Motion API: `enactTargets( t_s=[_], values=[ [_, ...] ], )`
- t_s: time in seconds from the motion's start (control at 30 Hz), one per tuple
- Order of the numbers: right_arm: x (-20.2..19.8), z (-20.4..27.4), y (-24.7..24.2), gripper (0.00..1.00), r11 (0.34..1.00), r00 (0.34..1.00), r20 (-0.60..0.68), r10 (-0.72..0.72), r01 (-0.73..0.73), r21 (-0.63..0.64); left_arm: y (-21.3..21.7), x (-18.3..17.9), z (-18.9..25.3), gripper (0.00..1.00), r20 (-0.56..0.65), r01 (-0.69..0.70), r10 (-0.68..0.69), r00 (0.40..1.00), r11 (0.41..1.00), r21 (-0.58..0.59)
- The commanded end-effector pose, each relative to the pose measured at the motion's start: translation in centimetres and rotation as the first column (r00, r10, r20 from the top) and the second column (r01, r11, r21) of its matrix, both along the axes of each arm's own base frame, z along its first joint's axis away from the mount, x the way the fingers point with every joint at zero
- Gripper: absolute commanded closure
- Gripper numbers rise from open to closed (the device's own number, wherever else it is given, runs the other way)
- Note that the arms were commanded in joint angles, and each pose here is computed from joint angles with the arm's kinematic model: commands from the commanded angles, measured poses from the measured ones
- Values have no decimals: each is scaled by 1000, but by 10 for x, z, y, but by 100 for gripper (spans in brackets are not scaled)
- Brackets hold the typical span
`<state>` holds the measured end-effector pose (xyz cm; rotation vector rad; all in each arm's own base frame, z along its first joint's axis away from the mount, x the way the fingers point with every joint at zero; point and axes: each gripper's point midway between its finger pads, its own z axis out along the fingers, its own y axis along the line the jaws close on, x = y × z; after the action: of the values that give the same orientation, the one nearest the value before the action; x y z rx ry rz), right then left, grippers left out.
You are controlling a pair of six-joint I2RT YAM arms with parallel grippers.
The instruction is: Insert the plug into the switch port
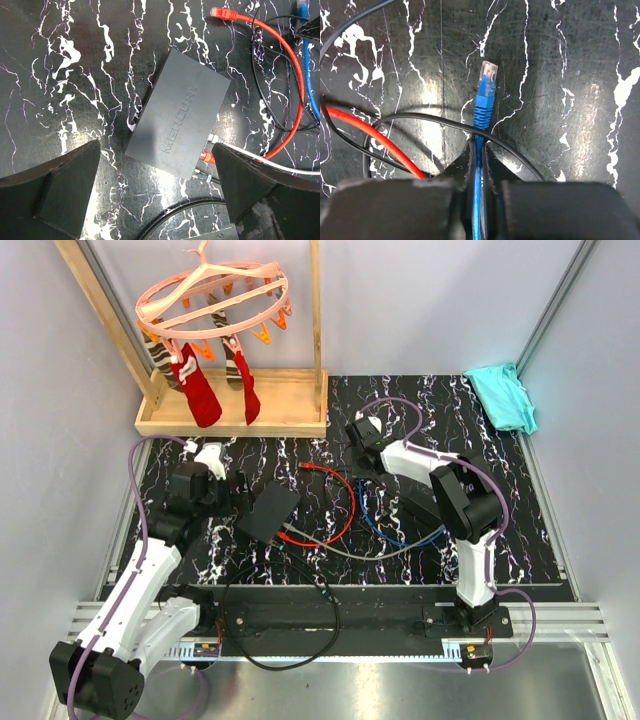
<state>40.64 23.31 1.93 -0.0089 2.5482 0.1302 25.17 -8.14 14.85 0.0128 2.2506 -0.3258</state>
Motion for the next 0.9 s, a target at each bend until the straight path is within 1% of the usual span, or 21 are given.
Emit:
enactTargets(
  t_s=[0.0, 0.03, 0.07, 0.1, 0.2, 0.23, 0.27, 0.37, 0.43, 0.47, 0.5, 0.57, 0.63, 0.67, 0.7, 0.73, 0.77, 0.8, 0.87],
  values=[
    [1, 29, -8, 100, 1000, 999, 51, 14, -14, 10, -4, 11, 14, 1, 63, 20, -19, 998, 1000, -15],
    [2, 48, -14, 100, 1000, 996, 87, 11, -12, 1, -5, 11, 14, 1, 63, 21, -20, 998, 1000, -15],
    [-1, 54, -26, 100, 999, 996, 88, 29, -26, -36, -5, 11, 14, 1, 61, 24, -23, 998, 1000, -16],
    [3, 65, -40, 100, 998, 995, 103, 16, -10, -54, -5, 11, 14, 1, 60, 23, -22, 998, 1000, -16],
    [16, 124, -80, 100, 993, 979, 203, 7, 16, -114, -5, 11, 13, 1, 57, 22, -21, 998, 1000, -16],
    [16, 150, -92, 100, 991, 970, 244, 4, 29, -132, -5, 11, 13, 1, 55, 22, -21, 998, 1000, -16],
    [23, 183, -98, 100, 988, 952, 305, 29, 20, -155, -5, 11, 12, 1, 54, 20, -20, 998, 1000, -15],
    [23, 252, -117, 100, 978, 904, 427, 32, 59, -198, -5, 12, 10, 1, 46, 18, -18, 999, 1000, -13],
    [16, 274, -116, 100, 985, 884, 466, 41, 43, -169, -5, 12, 9, 1, 38, 17, -17, 999, 1000, -13],
    [12, 269, -110, 100, 988, 890, 452, 62, 10, -156, -6, 12, 8, 1, 36, 21, -21, 999, 1000, -14],
    [7, 260, -98, 100, 991, 901, 420, 105, -60, -119, -6, 12, 8, 1, 34, 21, -21, 999, 1000, -17],
    [-12, 219, -90, 100, 988, 949, 281, 143, -120, -96, -8, 12, 8, 1, 30, 28, -27, 999, 999, -23],
    [-34, 188, -74, 100, 979, 964, 174, 201, -201, -14, -10, 11, 6, 1, 22, 39, -38, 999, 999, -29],
    [-51, 162, -71, 100, 975, 970, 101, 219, -222, 21, -11, 11, 6, 1, 23, 41, -40, 999, 999, -32],
    [-66, 153, -56, 100, 954, 960, 63, 274, -279, 106, -11, 11, 7, 1, 23, 41, -41, 999, 999, -34],
    [-75, 152, -50, 100, 941, 952, 62, 298, -304, 151, -12, 10, 6, 1, 20, 47, -47, 999, 998, -38],
    [-90, 136, -47, 100, 931, 948, 13, 317, -313, 186, -13, 10, 6, 1, 20, 50, -49, 999, 998, -40],
    [-100, 133, -40, 100, 911, 938, -8, 348, -336, 239, -14, 10, 5, 1, 19, 53, -52, 998, 998, -43],
    [-117, 119, -40, 100, 904, 931, -66, 360, -330, 273, -17, 10, 6, 1, 19, 67, -66, 998, 996, -54]
  ],
)
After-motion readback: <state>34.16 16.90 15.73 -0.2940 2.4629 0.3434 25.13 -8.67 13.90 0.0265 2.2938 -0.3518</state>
